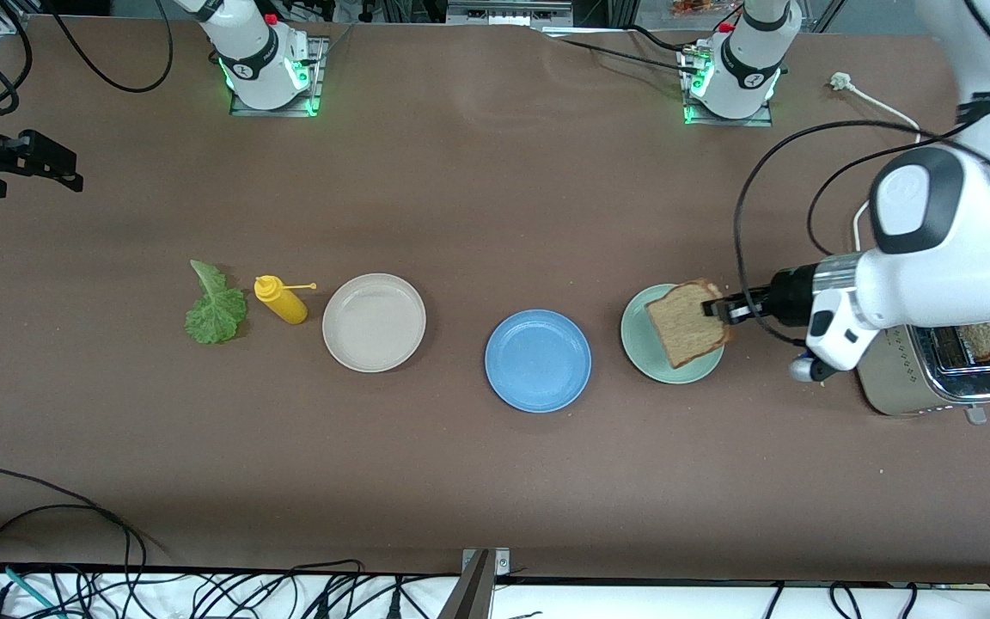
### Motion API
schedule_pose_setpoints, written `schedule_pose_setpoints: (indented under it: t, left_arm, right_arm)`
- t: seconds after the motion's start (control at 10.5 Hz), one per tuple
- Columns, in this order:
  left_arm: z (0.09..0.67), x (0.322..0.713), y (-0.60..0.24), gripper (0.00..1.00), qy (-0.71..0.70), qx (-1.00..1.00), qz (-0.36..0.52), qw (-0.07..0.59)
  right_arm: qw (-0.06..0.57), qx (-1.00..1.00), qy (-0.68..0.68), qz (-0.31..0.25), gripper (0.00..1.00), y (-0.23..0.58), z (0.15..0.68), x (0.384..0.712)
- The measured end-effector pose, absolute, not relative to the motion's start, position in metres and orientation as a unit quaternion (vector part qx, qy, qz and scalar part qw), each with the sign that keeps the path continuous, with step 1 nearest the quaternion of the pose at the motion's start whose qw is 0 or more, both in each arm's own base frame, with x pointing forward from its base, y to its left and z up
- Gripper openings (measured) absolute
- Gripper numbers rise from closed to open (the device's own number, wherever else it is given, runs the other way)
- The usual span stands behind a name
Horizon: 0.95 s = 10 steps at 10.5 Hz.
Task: Make sandwich in blue plate with both arms
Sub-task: 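Carry the bread slice over the blue plate and lower it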
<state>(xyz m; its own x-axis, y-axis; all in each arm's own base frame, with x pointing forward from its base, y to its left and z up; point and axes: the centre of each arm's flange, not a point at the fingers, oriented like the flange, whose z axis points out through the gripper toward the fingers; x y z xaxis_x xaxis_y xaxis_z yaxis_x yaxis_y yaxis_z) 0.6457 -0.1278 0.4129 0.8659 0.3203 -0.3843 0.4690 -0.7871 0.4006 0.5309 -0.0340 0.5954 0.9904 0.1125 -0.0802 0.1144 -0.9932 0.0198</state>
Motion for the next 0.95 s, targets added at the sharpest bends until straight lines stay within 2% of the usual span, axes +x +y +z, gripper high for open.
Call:
schedule_pose_setpoints:
  t: [0.48, 0.95]
  left_arm:
    - [0.356, 0.648, -0.230, 0.09, 0.271, 0.883, -0.172, 0.343]
    - [0.287, 0.616, -0.356, 0.09, 0.184, 0.917, -0.085, 0.344]
  right_arm:
    - [0.012, 0.998, 0.057, -0.039, 1.00, -0.034, 0.596, 0.531]
    - [0.012, 0.998, 0.056, -0.040, 1.00, -0.035, 0.596, 0.531]
